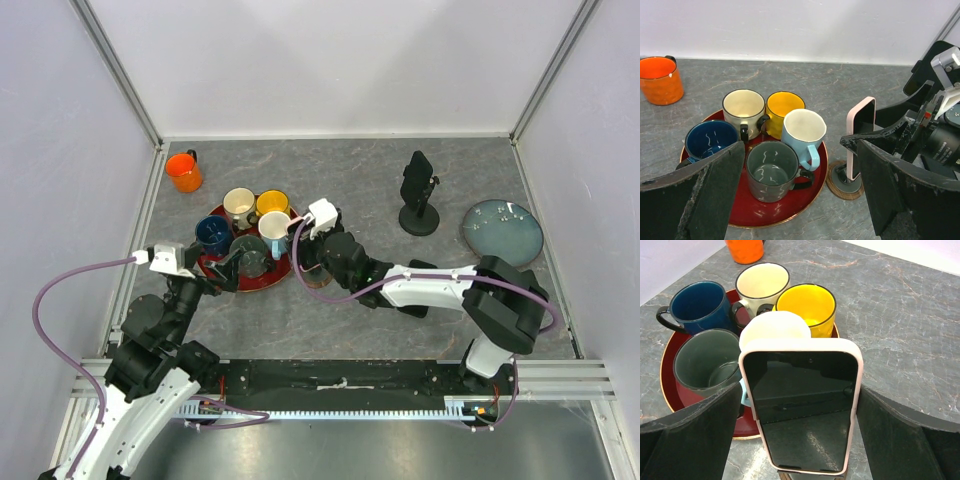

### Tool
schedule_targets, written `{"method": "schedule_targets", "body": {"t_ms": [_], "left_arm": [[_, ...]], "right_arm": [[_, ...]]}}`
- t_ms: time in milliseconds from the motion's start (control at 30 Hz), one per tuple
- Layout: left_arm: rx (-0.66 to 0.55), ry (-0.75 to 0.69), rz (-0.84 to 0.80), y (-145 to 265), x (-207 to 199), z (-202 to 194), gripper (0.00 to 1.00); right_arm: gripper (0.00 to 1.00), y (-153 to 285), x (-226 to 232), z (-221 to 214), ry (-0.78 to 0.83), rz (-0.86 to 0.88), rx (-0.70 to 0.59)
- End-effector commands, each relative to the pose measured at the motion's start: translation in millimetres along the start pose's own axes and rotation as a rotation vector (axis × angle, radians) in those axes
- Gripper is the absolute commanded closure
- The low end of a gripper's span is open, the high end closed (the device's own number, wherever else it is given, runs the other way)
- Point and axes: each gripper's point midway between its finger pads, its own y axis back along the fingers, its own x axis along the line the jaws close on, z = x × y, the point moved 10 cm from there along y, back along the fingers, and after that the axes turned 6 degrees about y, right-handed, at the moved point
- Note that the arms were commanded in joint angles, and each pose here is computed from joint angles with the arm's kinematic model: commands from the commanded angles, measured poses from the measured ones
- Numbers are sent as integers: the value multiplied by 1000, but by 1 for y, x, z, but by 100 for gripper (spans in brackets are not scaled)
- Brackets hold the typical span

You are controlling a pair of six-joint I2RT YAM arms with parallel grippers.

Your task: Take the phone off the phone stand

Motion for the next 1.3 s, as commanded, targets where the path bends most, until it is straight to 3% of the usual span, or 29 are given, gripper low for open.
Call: {"method": "schedule_targets", "body": {"t_ms": [0, 167, 267, 467, 600, 733, 1000, 1100, 1267], "left_arm": [[-44, -13, -26, 4, -2, 14, 0], [-44, -13, -25, 4, -2, 14, 0], [-45, -13, -23, 4, -2, 14, 0], [-47, -13, -21, 4, -2, 14, 0], [-48, -12, -22, 5, -2, 14, 0], [-47, -13, -22, 5, -2, 13, 0], [-53, -11, -22, 5, -2, 14, 0], [-55, -11, -21, 6, -1, 15, 0], [-59, -9, -22, 6, -2, 16, 0]], "right_arm": [[2, -9, 5, 11, -31, -59, -43], [2, -9, 5, 9, -42, -93, -38], [10, -6, 6, 13, -46, -92, -44], [28, 1, 9, 30, -62, -67, -73], [49, 6, 9, 41, -81, -51, -105], [60, 12, 8, 58, -102, -40, -155], [59, 25, 1, 94, -139, -42, -255], [59, 43, -12, 110, -184, -127, -268], [61, 68, -36, 104, -232, -327, -127]]}}
